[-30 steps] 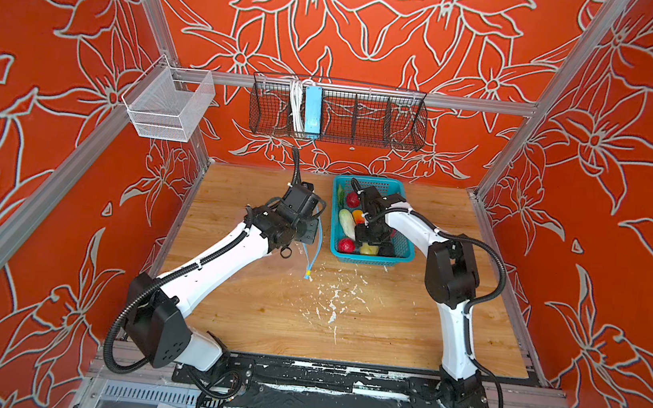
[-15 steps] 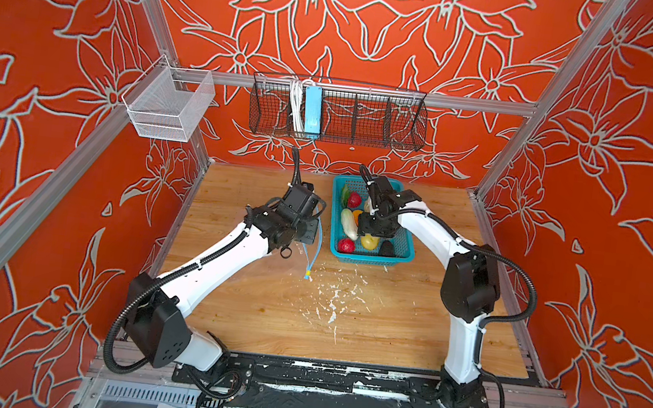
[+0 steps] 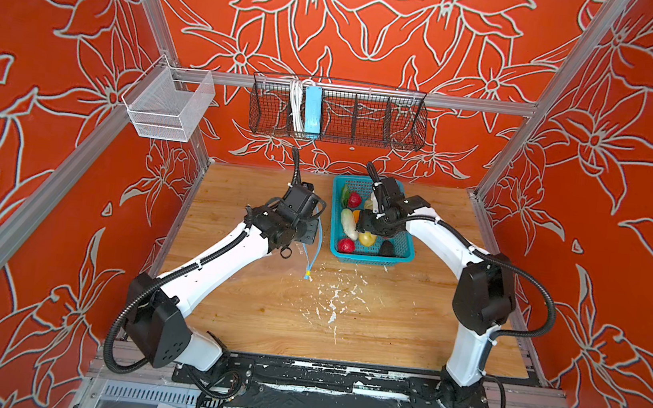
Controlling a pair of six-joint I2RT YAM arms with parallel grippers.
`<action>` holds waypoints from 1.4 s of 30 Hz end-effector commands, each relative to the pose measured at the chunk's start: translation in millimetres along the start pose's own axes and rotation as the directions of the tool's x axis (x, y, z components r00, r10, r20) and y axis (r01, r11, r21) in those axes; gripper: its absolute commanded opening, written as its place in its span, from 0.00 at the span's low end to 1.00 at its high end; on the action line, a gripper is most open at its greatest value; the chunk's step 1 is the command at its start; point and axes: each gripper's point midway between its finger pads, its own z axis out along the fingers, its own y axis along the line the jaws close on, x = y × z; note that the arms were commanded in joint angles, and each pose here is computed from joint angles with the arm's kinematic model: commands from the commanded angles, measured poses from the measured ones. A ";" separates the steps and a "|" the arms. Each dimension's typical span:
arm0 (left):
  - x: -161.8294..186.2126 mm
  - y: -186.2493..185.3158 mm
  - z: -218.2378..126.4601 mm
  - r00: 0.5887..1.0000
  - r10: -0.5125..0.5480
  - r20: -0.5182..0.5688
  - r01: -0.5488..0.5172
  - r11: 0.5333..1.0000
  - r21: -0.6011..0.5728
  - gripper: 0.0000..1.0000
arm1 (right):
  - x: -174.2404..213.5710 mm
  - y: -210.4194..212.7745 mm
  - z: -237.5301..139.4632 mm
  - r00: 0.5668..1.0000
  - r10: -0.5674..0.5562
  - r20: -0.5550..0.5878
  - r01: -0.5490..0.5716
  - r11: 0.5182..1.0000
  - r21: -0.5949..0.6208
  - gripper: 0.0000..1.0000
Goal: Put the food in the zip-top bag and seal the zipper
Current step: 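Lift the potato with the right gripper and carry it over the held bag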
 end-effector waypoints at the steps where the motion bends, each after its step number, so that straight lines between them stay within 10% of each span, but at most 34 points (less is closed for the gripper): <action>1: -2.7 0.9 -6.5 1.000 -0.005 0.015 0.004 1.000 0.002 0.00 | -18.4 16.9 -23.2 0.993 0.047 0.104 -0.038 0.995 -0.095 0.47; 42: -6.7 1.3 -12.9 0.999 -0.041 0.026 0.040 0.999 0.035 0.00 | -10.1 137.8 -119.4 0.937 0.169 0.307 0.109 0.693 -0.712 0.43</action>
